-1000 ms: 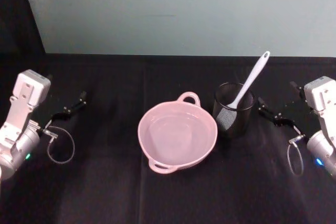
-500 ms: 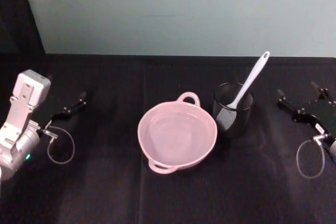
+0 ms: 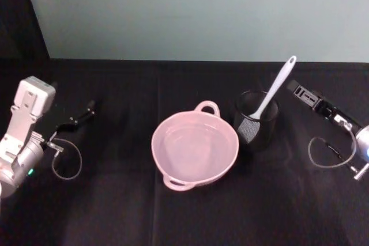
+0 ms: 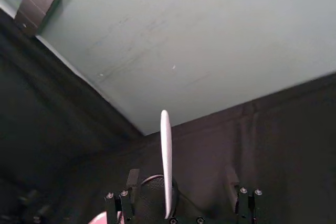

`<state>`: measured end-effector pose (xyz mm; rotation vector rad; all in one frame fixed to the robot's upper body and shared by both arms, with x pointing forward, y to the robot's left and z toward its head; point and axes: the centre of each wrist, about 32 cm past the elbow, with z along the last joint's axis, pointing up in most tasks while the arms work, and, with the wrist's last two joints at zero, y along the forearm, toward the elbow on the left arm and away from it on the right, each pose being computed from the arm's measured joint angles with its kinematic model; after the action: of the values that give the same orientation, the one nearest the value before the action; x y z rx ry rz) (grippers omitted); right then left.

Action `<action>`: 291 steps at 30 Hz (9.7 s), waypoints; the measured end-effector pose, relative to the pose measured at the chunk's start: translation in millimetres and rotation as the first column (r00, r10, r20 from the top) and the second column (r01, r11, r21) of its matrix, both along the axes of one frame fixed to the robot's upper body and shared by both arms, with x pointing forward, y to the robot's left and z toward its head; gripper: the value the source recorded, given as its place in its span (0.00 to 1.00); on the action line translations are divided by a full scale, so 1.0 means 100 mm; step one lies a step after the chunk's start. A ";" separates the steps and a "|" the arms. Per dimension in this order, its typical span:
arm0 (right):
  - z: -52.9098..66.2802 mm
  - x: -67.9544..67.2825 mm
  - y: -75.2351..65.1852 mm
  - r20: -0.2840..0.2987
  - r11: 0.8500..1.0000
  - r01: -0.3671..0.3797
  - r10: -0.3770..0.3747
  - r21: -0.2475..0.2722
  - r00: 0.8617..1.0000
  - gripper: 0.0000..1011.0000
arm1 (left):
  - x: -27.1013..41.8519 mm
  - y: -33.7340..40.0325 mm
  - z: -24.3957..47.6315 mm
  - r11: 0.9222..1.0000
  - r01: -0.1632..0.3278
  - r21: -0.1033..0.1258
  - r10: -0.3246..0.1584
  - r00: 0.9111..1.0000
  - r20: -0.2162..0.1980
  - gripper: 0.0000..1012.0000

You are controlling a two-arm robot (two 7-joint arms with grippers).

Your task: Use the one hand to pick up the spoon and stir the clear water in the bowl.

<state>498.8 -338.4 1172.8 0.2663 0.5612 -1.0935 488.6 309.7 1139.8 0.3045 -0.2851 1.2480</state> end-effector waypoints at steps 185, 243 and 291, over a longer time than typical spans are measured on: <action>0.29 0.68 1.17 0.375 0.881 -0.271 0.419 -0.387 0.827 0.11 | 0.000 0.000 0.000 1.000 0.000 0.000 0.000 1.000 0.000 1.00; 0.42 0.51 1.01 0.354 0.874 -0.235 0.400 -0.426 0.845 0.11 | 0.000 0.000 0.000 1.000 0.000 0.000 0.000 1.000 0.000 1.00; 0.29 0.62 1.23 0.347 0.880 -0.295 0.427 -0.373 0.835 0.11 | 0.000 0.000 0.000 1.000 0.000 0.000 0.000 1.000 0.000 1.00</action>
<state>560.4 -215.6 1201.5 0.1082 0.0398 -0.7002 488.6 309.7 1139.8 0.3045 -0.2851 1.2480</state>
